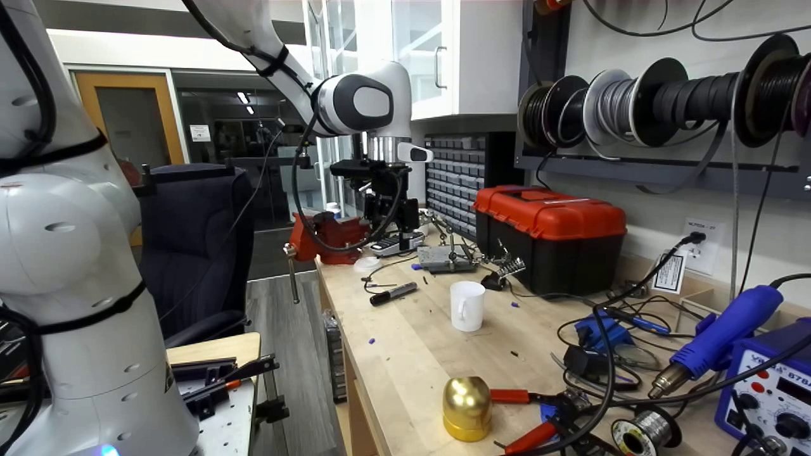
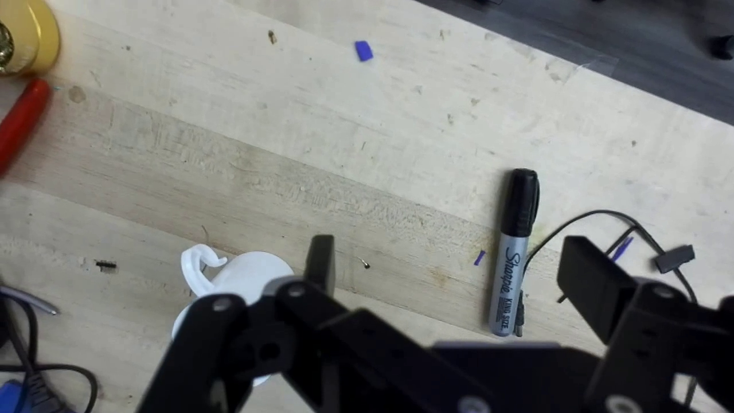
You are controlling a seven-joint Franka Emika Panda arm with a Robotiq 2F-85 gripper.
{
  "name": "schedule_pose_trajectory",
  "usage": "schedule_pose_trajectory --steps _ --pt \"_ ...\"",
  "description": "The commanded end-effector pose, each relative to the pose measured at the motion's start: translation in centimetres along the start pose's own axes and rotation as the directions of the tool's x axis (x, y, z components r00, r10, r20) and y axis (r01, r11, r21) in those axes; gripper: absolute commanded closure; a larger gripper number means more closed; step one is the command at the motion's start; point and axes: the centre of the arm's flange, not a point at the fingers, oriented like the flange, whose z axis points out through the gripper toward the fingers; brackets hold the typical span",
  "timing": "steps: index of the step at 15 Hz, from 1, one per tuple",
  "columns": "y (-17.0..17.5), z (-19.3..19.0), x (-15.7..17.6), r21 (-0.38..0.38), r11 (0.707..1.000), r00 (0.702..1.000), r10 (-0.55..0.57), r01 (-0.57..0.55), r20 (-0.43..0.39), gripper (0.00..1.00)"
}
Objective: Put the marker inside the mug cup
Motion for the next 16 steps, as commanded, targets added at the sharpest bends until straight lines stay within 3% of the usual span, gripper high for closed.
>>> schedule_pose_trajectory --steps 1,16 --pt "-1.3 1.7 0.2 -0.008 0.996 0.996 0.088 -0.088 -0.024 0.0" --pt "-8.8 9.3 3.8 0.062 0.997 0.997 0.043 -0.039 -0.061 0.0"
